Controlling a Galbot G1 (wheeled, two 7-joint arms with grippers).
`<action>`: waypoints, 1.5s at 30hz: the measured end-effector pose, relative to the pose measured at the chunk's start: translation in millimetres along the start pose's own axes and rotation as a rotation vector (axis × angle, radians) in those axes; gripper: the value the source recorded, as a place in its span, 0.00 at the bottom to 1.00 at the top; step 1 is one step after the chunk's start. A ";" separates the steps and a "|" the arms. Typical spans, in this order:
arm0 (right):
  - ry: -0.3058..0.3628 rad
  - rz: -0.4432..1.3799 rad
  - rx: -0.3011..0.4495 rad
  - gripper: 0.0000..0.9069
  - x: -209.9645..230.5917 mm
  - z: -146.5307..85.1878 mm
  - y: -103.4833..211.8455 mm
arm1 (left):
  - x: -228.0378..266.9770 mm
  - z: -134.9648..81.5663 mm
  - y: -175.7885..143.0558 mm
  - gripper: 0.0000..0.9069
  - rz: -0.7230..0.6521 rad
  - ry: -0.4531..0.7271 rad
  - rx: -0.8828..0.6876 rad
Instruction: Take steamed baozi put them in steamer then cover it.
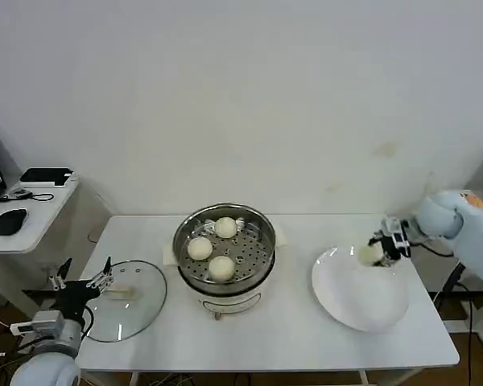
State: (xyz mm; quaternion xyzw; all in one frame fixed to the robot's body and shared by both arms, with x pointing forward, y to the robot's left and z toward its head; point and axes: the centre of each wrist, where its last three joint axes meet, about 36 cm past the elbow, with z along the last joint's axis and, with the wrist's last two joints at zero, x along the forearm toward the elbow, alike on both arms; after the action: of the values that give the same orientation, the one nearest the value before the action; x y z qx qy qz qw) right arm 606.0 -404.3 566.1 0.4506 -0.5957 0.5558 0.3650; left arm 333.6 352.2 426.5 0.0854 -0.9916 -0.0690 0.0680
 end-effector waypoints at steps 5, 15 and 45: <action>-0.064 0.049 0.019 0.71 29.0 -44.4 -25.3 | -1.1 -0.9 -1.2 1.00 0.000 -0.005 -0.004; -0.187 0.102 0.037 0.71 54.6 -166.3 -65.5 | -3.1 0.7 2.0 1.00 -0.009 -0.004 -0.011; -0.139 -0.048 -0.073 0.71 -32.3 -322.9 -43.9 | -6.2 2.7 7.1 1.00 -0.031 -0.016 -0.005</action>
State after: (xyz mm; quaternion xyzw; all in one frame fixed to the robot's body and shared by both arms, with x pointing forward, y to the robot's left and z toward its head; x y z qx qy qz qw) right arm 636.6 -79.0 587.8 0.4885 -0.6285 0.4921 0.3524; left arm 338.1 360.5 424.1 0.1001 -0.9905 -0.0735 0.0591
